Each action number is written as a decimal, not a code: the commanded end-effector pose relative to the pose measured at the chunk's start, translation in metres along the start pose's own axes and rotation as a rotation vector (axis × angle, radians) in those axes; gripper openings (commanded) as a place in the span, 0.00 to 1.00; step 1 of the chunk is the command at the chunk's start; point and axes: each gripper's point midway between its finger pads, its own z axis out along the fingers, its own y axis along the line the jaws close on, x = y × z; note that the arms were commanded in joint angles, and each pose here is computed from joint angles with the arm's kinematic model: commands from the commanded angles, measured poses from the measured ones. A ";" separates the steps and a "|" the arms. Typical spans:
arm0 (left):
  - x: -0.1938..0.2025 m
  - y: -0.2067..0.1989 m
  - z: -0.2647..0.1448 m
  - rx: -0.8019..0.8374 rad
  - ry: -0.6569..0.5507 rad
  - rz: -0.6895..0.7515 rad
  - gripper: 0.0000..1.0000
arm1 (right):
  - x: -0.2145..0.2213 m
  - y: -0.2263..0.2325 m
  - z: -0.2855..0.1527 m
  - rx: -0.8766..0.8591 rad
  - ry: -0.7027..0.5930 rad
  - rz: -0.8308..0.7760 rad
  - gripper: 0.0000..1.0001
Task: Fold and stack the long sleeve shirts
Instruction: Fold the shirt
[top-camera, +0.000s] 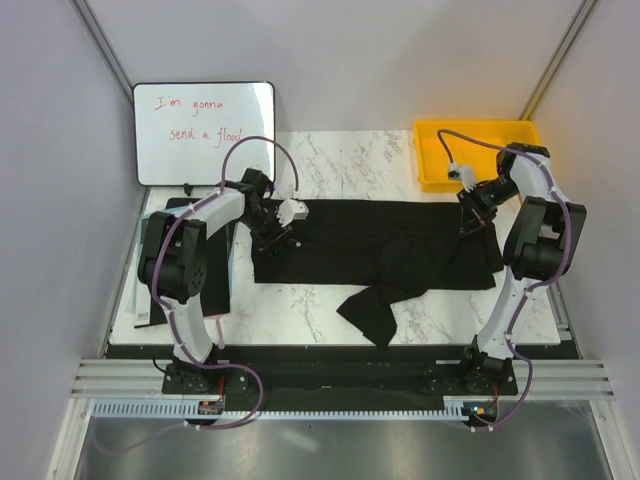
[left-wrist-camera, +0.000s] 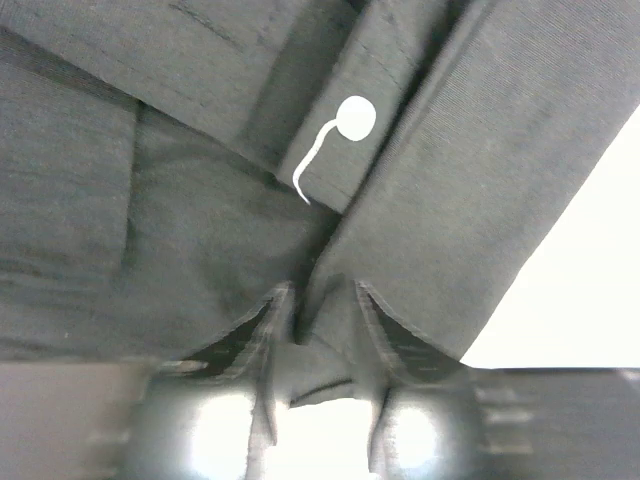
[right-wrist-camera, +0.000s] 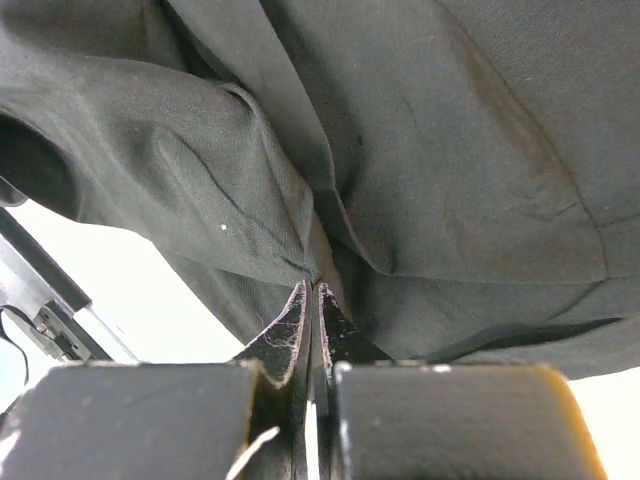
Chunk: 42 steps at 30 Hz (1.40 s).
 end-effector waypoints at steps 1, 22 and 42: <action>-0.016 -0.003 -0.025 -0.041 -0.062 0.058 0.30 | -0.021 0.017 -0.022 0.002 -0.068 -0.037 0.00; -0.021 0.000 -0.055 -0.118 -0.100 0.016 0.02 | -0.042 0.011 -0.032 0.033 -0.099 -0.071 0.00; -0.018 0.020 -0.042 -0.158 -0.082 -0.067 0.03 | 0.000 -0.003 0.022 0.108 0.045 -0.044 0.00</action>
